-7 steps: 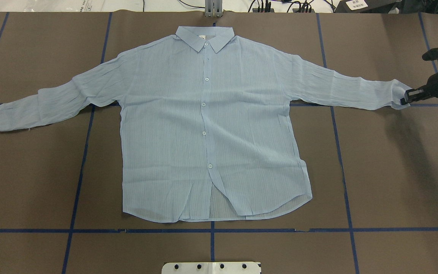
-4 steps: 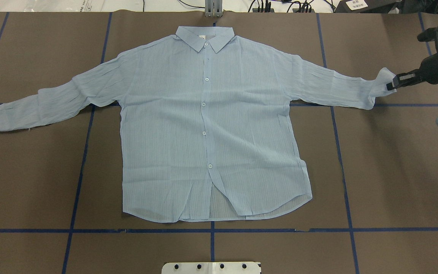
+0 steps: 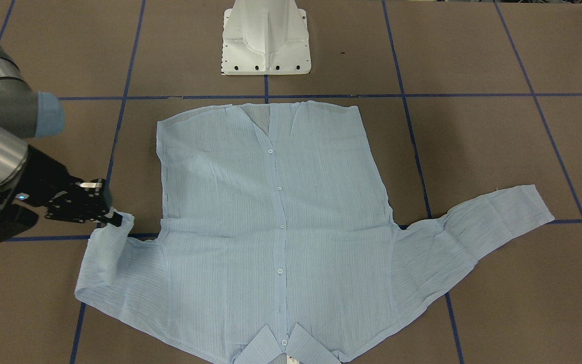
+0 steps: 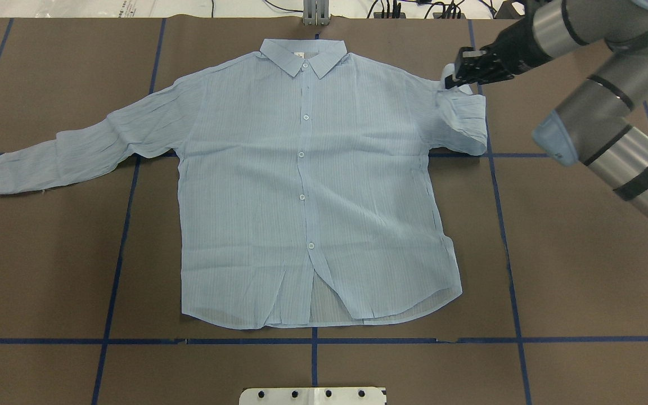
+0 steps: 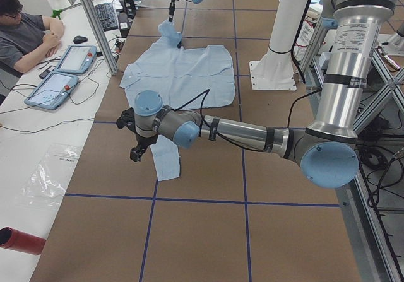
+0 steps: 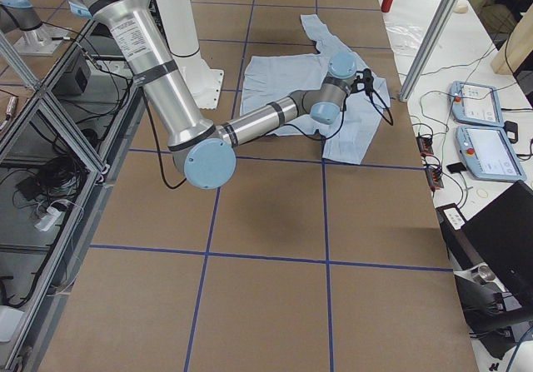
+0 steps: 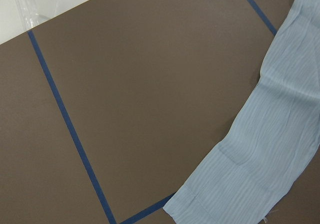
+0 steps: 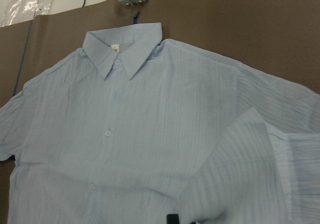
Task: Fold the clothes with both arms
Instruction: 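Grasp the sleeve cuff with the right gripper and fold it across the shirt body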
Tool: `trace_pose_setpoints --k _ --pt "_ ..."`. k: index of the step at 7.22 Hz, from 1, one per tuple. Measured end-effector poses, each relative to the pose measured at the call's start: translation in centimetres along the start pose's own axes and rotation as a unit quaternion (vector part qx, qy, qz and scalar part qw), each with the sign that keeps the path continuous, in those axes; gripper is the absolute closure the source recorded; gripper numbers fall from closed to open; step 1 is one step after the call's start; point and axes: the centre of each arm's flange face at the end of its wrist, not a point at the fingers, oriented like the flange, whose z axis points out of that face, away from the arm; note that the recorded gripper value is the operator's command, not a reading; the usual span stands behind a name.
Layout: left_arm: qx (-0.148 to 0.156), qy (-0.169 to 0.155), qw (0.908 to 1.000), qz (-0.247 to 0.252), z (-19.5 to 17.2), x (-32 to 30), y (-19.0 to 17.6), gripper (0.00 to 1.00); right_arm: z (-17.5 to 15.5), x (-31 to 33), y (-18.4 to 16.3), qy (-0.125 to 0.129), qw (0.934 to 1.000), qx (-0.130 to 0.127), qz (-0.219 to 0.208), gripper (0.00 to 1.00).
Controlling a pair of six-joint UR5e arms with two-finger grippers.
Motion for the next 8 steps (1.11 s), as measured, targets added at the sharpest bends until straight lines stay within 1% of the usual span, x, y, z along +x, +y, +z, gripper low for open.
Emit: trace_pose_setpoints --k 1,3,4,6,7,8 --pt "-0.002 0.0 1.0 -0.002 0.2 -0.2 0.2 0.0 2.3 -5.2 0.0 -0.003 1.0 0.008 0.001 1.0" --pt "-0.006 -0.001 1.0 -0.005 0.6 -0.6 0.5 0.0 6.6 -15.7 0.3 0.018 0.9995 0.025 -0.001 1.0" --pt "-0.008 -0.001 0.9999 -0.007 0.8 -0.8 0.6 0.0 9.5 -19.7 0.5 0.031 0.999 0.032 -0.004 1.0" --pt "-0.008 -0.001 0.9999 -0.008 1.3 -1.3 0.7 0.0 15.5 -24.0 1.2 0.061 0.9975 0.035 -0.007 1.0" --pt "-0.008 -0.001 0.9999 -0.009 1.5 -1.5 0.7 0.0 17.8 -25.1 1.8 0.074 0.9966 0.034 -0.008 1.0" --pt "-0.009 -0.001 0.9999 -0.009 1.6 -1.6 0.6 0.0 20.0 -25.8 2.9 0.086 0.9957 0.033 -0.011 0.02"
